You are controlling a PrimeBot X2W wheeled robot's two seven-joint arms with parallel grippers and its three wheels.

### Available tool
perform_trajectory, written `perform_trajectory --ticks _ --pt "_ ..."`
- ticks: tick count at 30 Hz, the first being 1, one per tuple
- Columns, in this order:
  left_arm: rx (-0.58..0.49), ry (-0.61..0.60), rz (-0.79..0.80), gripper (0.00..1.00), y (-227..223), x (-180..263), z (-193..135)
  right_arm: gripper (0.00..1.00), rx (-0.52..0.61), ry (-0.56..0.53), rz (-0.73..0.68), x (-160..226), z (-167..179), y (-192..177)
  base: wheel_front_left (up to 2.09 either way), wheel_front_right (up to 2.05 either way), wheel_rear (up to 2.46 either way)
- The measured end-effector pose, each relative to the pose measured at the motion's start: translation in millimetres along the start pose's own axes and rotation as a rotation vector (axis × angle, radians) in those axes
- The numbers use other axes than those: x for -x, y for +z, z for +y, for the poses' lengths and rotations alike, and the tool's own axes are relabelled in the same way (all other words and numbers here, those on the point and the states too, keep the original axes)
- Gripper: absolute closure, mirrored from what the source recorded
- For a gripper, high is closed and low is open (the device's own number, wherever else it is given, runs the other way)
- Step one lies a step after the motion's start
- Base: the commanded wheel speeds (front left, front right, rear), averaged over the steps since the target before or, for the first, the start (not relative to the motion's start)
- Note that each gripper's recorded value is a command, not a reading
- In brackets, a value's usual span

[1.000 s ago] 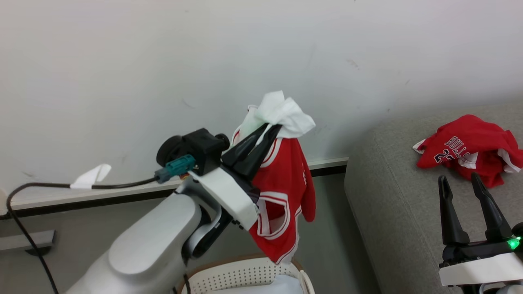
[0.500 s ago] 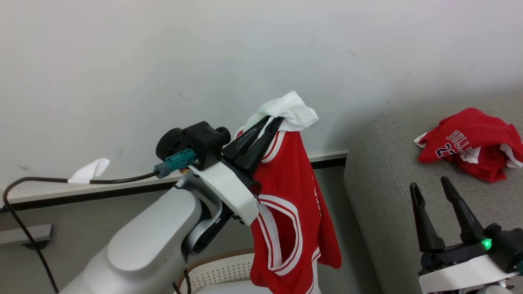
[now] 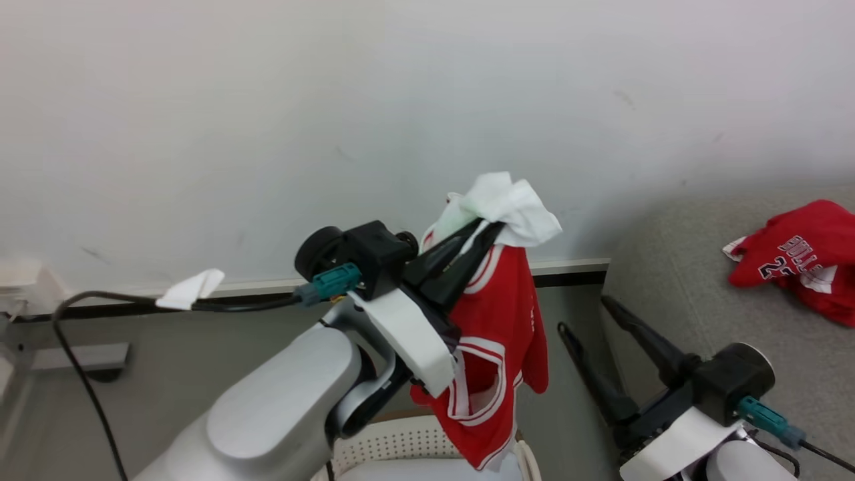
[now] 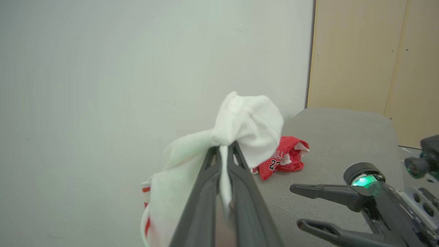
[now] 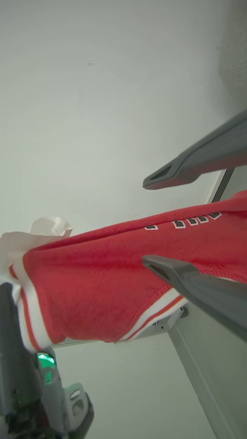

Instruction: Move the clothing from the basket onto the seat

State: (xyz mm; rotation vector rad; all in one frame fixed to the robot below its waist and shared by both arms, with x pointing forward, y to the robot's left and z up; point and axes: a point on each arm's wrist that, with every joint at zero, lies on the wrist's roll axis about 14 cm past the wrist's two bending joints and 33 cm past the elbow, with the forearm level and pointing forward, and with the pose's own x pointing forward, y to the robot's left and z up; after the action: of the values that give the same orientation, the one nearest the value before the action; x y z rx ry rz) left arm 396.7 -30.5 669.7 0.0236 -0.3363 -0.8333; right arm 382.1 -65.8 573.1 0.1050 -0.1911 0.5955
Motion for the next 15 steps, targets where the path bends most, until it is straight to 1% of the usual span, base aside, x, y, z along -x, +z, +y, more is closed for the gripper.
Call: perform_trajectory --ticks 4,9,15 --pt "0.002 -0.008 0.001 1.00 3 6 -4 0.00 0.028 0.085 0.061 -10 14 -13 0.00 0.00 0.00" --pt "0.000 -0.015 0.010 1.00 5 14 -9 0.00 0.056 0.152 0.132 -20 21 -29 0.00 0.00 0.00" --pt "-0.004 -0.029 0.031 1.00 5 26 -18 0.00 0.053 0.241 0.199 -31 41 -46 0.00 0.00 0.00"
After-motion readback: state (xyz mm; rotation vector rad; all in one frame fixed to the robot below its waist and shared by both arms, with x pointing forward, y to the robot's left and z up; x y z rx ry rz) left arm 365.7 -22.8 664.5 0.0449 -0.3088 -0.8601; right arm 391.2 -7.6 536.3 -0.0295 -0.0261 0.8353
